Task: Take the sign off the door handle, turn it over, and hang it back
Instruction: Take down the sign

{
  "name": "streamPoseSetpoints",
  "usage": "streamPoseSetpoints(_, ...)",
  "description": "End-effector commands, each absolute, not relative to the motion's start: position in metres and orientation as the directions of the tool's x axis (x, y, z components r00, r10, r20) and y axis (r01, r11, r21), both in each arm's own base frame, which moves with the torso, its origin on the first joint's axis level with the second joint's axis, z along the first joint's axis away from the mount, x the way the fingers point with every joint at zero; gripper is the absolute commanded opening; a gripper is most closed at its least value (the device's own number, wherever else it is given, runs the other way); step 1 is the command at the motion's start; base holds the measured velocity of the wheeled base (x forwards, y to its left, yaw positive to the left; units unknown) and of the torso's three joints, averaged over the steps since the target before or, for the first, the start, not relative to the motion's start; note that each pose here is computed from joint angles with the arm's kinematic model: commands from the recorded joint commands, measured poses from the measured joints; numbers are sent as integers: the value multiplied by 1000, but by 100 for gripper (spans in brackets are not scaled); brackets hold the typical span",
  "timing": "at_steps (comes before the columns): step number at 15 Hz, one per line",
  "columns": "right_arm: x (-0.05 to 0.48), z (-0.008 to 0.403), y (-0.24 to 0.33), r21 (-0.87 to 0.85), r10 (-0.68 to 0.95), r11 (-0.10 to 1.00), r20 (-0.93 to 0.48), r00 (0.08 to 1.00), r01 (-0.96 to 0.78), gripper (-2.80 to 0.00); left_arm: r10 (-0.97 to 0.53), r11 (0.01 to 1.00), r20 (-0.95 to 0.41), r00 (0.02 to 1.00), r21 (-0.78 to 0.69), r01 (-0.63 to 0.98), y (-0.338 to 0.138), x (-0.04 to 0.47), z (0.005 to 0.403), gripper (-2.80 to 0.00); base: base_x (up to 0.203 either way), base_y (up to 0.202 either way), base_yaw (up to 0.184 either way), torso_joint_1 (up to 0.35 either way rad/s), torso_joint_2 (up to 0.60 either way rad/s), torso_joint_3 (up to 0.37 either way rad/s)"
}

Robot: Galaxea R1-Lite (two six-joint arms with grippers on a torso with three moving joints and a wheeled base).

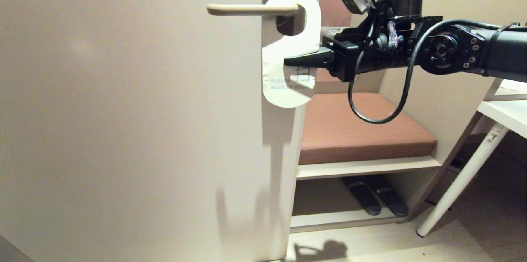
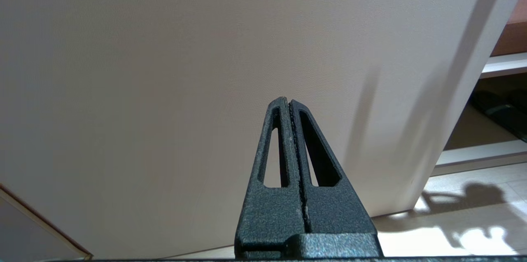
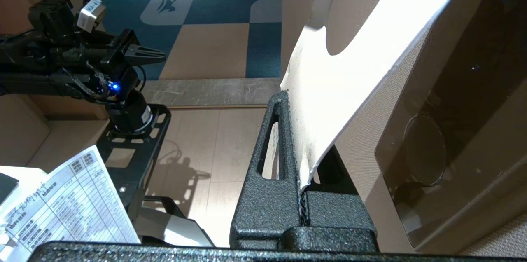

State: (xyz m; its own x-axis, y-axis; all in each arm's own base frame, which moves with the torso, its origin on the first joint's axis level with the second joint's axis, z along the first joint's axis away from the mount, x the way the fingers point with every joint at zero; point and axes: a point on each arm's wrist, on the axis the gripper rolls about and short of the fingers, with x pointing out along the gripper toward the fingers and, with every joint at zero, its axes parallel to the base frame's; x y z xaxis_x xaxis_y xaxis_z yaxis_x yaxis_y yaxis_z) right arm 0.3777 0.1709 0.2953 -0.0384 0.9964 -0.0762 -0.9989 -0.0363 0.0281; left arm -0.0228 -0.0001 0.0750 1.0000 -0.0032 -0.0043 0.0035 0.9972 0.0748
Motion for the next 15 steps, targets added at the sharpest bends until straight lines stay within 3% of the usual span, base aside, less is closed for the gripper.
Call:
streamPoseSetpoints(1, 376, 296, 171, 27, 996, -43, -75, -45, -999, -280, -3, 997, -5, 1000, 75, 3, 0, -23, 75, -280, 0, 0, 0, 0, 0, 0)
streamPoseSetpoints(15, 358, 311, 168, 25, 996, -47, -71, -48, -999, -280, -3, 997, -5, 1000, 75, 3, 0, -23, 75, -280, 0, 0, 0, 0, 0, 0)
